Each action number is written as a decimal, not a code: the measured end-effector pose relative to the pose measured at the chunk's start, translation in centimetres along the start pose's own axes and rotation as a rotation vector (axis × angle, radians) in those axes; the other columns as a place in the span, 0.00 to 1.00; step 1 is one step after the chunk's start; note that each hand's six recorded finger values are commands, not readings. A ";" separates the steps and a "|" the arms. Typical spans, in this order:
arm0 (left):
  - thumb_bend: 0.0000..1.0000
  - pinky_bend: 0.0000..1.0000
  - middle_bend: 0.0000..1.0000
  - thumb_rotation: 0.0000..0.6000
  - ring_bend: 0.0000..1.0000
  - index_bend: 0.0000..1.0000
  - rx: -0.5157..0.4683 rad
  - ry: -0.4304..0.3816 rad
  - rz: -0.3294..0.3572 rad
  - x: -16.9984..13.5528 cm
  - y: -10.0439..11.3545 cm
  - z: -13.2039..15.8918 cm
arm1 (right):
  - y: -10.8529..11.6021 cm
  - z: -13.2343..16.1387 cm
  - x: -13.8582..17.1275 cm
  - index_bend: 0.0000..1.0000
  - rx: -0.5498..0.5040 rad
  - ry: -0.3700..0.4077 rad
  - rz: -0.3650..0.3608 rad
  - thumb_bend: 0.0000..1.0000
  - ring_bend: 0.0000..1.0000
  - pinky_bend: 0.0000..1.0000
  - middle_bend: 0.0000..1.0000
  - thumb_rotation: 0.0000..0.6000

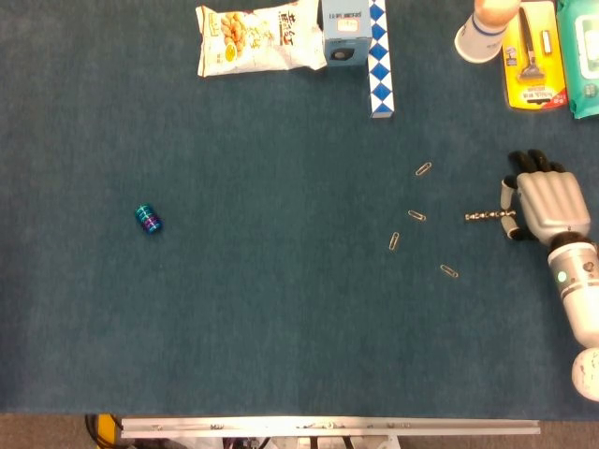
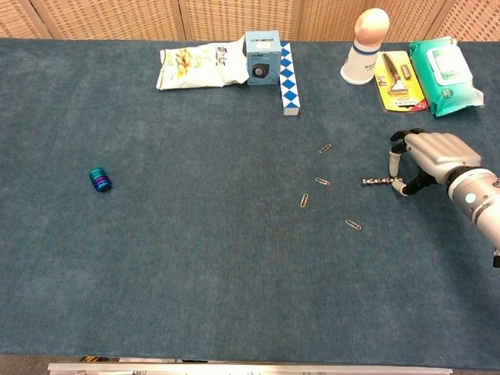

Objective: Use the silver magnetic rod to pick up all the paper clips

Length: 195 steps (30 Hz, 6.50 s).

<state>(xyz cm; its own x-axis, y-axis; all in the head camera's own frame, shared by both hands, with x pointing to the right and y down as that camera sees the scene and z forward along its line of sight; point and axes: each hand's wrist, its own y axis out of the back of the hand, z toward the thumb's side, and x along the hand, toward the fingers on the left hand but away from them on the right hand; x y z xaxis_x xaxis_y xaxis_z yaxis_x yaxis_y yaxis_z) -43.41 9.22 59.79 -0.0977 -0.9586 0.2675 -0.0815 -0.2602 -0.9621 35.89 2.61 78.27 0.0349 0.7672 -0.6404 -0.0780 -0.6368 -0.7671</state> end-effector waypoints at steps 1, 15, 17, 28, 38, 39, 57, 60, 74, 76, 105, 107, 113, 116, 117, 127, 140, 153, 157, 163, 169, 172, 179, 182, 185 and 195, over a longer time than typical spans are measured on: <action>0.09 0.41 0.43 1.00 0.34 0.44 -0.001 0.001 0.000 0.0 0.0 0.0 | 0.0 0.0 0.0 0.55 0.001 0.000 0.002 0.29 0.07 0.20 0.14 1.00; 0.09 0.41 0.43 1.00 0.34 0.44 -0.002 0.001 -0.001 0.0 0.0 -0.1 | -0.1 -0.1 -0.4 0.55 -0.001 -0.007 0.005 0.29 0.07 0.20 0.14 1.00; 0.09 0.41 0.43 1.00 0.34 0.44 -0.001 0.001 -0.002 0.0 0.0 -0.1 | -0.1 -0.2 -0.5 0.55 -0.001 -0.008 0.006 0.29 0.07 0.20 0.14 1.00; 0.09 0.41 0.43 1.00 0.34 0.44 0.001 0.000 -0.003 0.0 -0.1 -0.1 | -0.1 -0.1 -0.6 0.52 0.000 -0.009 0.009 0.29 0.07 0.20 0.14 1.00; 0.09 0.41 0.43 1.00 0.34 0.44 -0.002 0.004 -0.002 0.1 0.0 0.0 | -0.2 -0.1 -0.7 0.52 -0.002 -0.007 0.012 0.29 0.07 0.20 0.14 1.00; 0.09 0.41 0.43 1.00 0.34 0.44 -0.002 0.004 -0.002 0.1 0.0 0.0 | -0.2 0.0 -0.7 0.52 -0.002 -0.005 0.013 0.29 0.07 0.20 0.14 1.00; 0.09 0.41 0.43 1.00 0.34 0.44 0.000 0.001 -0.004 0.1 -0.1 -0.1 | 0.1 0.0 -0.3 0.52 -0.010 -0.002 0.004 0.30 0.07 0.20 0.14 1.00; 0.09 0.41 0.43 1.00 0.34 0.44 -0.001 0.002 -0.003 0.0 0.0 -0.1 | 0.1 -0.1 -0.4 0.52 -0.008 -0.005 0.007 0.30 0.07 0.20 0.14 1.00; 0.09 0.41 0.43 1.00 0.34 0.44 -0.001 0.004 -0.005 0.1 -0.1 -0.2 | 0.0 0.0 -0.8 0.52 -0.007 -0.005 0.016 0.33 0.07 0.20 0.14 1.00; 0.09 0.41 0.43 1.00 0.34 0.44 -0.001 0.004 -0.005 0.1 -0.1 -0.2 | 0.0 0.0 -0.9 0.52 -0.006 -0.005 0.018 0.33 0.07 0.20 0.14 1.00; 0.09 0.41 0.43 1.00 0.34 0.44 -0.006 0.012 0.006 0.2 0.2 -0.4 | 0.8 1.7 1.2 0.61 -0.003 0.057 0.002 0.38 0.07 0.20 0.15 1.00; 0.09 0.41 0.43 1.00 0.34 0.44 -0.006 0.014 0.008 0.2 0.3 -0.4 | 1.1 2.1 1.6 0.61 0.002 0.069 -0.004 0.38 0.07 0.20 0.15 1.00; 0.09 0.41 0.43 1.00 0.34 0.44 -0.007 0.017 0.011 0.2 0.4 -0.5 | 1.9 3.3 3.2 0.61 0.030 0.106 -0.023 0.38 0.07 0.20 0.15 1.00; 0.09 0.41 0.43 1.00 0.34 0.44 -0.008 0.016 0.015 0.1 0.5 -0.5 | 2.3 3.9 4.0 0.61 0.045 0.125 -0.032 0.38 0.07 0.20 0.15 1.00; 0.09 0.41 0.43 1.00 0.34 0.44 -0.009 0.016 0.016 0.1 0.5 -0.4 | 2.4 4.1 4.2 0.61 0.050 0.130 -0.036 0.38 0.07 0.20 0.15 1.00; 0.09 0.41 0.43 1.00 0.34 0.44 -0.016 0.019 0.026 0.0 0.9 -0.5 | 2.9 5.3 5.9 0.61 0.108 0.156 -0.052 0.38 0.07 0.20 0.15 1.00; 0.09 0.41 0.43 1.00 0.34 0.44 -0.034 0.033 0.045 0.0 1.5 -1.0 | 1.5 5.7 5.8 0.61 0.133 0.153 -0.010 0.38 0.07 0.20 0.15 1.00; 0.09 0.41 0.43 1.00 0.34 0.44 -0.041 0.037 0.053 -0.1 1.9 -1.2 | 2.6 6.6 4.9 0.61 0.126 0.159 -0.051 0.38 0.07 0.20 0.15 1.00; 0.09 0.41 0.43 1.00 0.34 0.44 -0.045 0.035 0.054 -0.2 2.0 -1.2 | 3.6 6.9 4.1 0.61 0.129 0.154 -0.083 0.38 0.07 0.20 0.15 1.00; 0.09 0.41 0.43 1.00 0.34 0.44 -0.054 0.044 0.062 -0.2 2.3 -1.5 | 4.5 7.1 2.7 0.61 0.119 0.139 -0.097 0.38 0.07 0.20 0.15 1.00; 0.09 0.41 0.43 1.00 0.34 0.44 -0.061 0.053 0.070 -0.2 2.7 -1.8 | 4.8 7.3 1.2 0.61 0.108 0.131 -0.085 0.38 0.07 0.20 0.15 1.00; 0.09 0.41 0.43 1.00 0.34 0.44 -0.067 0.056 0.074 -0.1 2.8 -2.0 | 4.9 7.6 0.6 0.61 0.109 0.134 -0.085 0.38 0.07 0.20 0.15 1.00; 0.09 0.42 0.43 1.00 0.34 0.44 -0.072 0.063 0.076 -0.1 2.9 -2.4 | 5.0 8.3 -0.6 0.61 0.113 0.141 -0.083 0.38 0.07 0.20 0.15 1.00; 0.09 0.42 0.43 1.00 0.34 0.44 -0.075 0.064 0.077 -0.1 2.9 -2.5 | 4.9 8.6 -1.1 0.61 0.112 0.145 -0.078 0.38 0.07 0.20 0.15 1.00; 0.09 0.42 0.43 1.00 0.34 0.44 -0.076 0.066 0.076 -0.1 3.0 -2.6 | 4.9 8.8 -1.4 0.61 0.108 0.148 -0.075 0.38 0.07 0.20 0.15 1.00; 0.09 0.41 0.43 1.00 0.34 0.44 -0.075 0.065 0.072 0.0 2.9 -2.5 | 5.9 8.8 -1.5 0.61 0.091 0.146 -0.101 0.38 0.07 0.20 0.15 1.00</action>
<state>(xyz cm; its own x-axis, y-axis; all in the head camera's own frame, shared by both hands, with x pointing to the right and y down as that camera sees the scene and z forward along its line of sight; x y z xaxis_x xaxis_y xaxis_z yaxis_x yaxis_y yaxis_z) -46.15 8.75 57.14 -0.1698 -0.9643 0.2030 -0.1460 -0.1791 -0.9729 26.57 -1.61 75.08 0.1903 0.8037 -0.5638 -0.1566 -0.5421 -0.8256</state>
